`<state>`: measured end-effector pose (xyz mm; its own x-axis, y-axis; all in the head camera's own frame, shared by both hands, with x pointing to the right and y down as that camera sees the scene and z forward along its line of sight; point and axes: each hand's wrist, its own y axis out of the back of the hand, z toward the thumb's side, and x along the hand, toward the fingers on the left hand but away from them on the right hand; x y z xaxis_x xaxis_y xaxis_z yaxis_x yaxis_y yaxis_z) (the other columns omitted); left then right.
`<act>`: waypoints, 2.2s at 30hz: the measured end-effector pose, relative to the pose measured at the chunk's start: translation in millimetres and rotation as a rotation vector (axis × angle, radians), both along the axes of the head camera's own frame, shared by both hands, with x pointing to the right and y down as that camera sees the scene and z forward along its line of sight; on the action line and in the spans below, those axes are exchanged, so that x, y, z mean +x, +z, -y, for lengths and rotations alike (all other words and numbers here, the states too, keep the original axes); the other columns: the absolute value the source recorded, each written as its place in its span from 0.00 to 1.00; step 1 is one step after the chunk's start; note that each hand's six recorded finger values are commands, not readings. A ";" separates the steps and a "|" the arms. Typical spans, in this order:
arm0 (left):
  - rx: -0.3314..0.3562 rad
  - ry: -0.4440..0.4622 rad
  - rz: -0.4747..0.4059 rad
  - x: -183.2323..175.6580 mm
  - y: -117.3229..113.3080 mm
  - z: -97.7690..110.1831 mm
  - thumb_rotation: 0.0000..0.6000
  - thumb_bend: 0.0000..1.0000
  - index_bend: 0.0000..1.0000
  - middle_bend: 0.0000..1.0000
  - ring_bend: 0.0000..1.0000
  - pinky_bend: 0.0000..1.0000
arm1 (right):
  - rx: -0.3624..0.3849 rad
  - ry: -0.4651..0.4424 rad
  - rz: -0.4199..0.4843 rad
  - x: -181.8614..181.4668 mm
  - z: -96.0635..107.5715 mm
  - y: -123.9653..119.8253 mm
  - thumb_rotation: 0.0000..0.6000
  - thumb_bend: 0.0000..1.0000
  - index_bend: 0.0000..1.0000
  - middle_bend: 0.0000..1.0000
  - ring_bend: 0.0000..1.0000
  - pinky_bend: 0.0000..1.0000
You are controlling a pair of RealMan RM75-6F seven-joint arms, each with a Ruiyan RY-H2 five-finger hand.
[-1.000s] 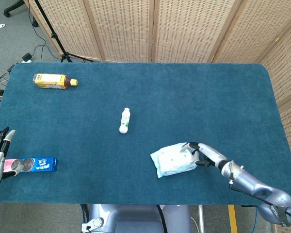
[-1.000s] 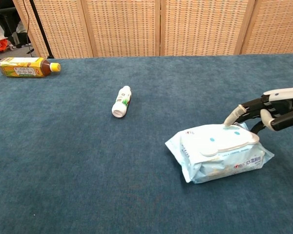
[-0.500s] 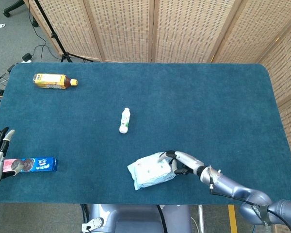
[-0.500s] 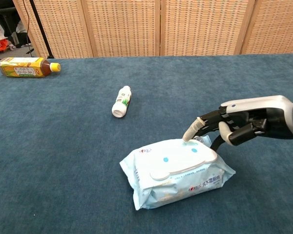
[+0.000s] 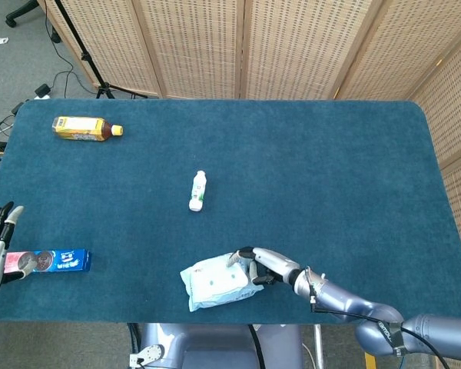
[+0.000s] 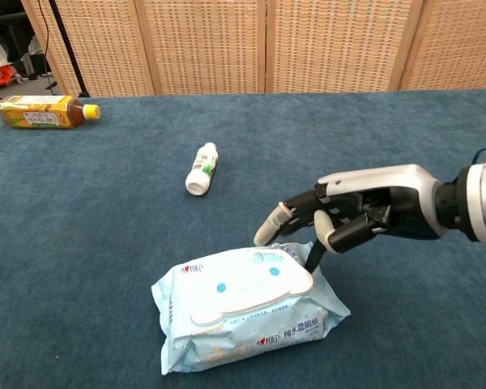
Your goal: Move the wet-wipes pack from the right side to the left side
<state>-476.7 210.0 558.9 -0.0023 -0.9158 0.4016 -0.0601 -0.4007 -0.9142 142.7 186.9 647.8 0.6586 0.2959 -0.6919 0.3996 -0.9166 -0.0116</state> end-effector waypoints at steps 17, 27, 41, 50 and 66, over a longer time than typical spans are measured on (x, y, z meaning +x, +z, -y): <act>0.145 0.551 -0.166 79.0 -26.2 19.9 1.00 0.00 0.02 0.00 0.00 0.00 | 0.873 0.227 -0.230 155.7 59.8 -97.0 1.00 0.03 0.15 0.07 0.00 0.11; 0.032 0.933 -0.200 165.0 -11.0 28.7 1.00 0.00 0.08 0.00 0.00 0.00 | 1.071 0.408 -0.521 271.2 5.4 -115.0 1.00 0.08 0.15 0.07 0.00 0.09; -0.303 1.280 -0.160 301.2 -3.9 17.7 1.00 0.00 0.11 0.00 0.00 0.00 | 1.038 0.585 -0.676 330.5 -15.8 -121.1 1.00 0.13 0.15 0.07 0.00 0.07; -0.297 1.406 -0.198 375.9 3.7 1.3 1.00 0.01 0.12 0.00 0.00 0.00 | 1.027 0.600 -0.678 338.0 -13.7 -120.7 1.00 0.13 0.15 0.07 0.00 0.06; -0.359 1.406 -0.219 425.7 39.1 -12.5 1.00 0.51 0.06 0.00 0.00 0.00 | 1.017 0.598 -0.668 337.4 -13.0 -120.0 1.00 0.13 0.15 0.07 0.00 0.05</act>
<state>-51.0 222.5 598.0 0.8775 0.0345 0.4783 0.4421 -0.4445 -0.7791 480.1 199.9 527.8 -0.1230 0.9836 -0.1316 0.3820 -0.0755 -0.9211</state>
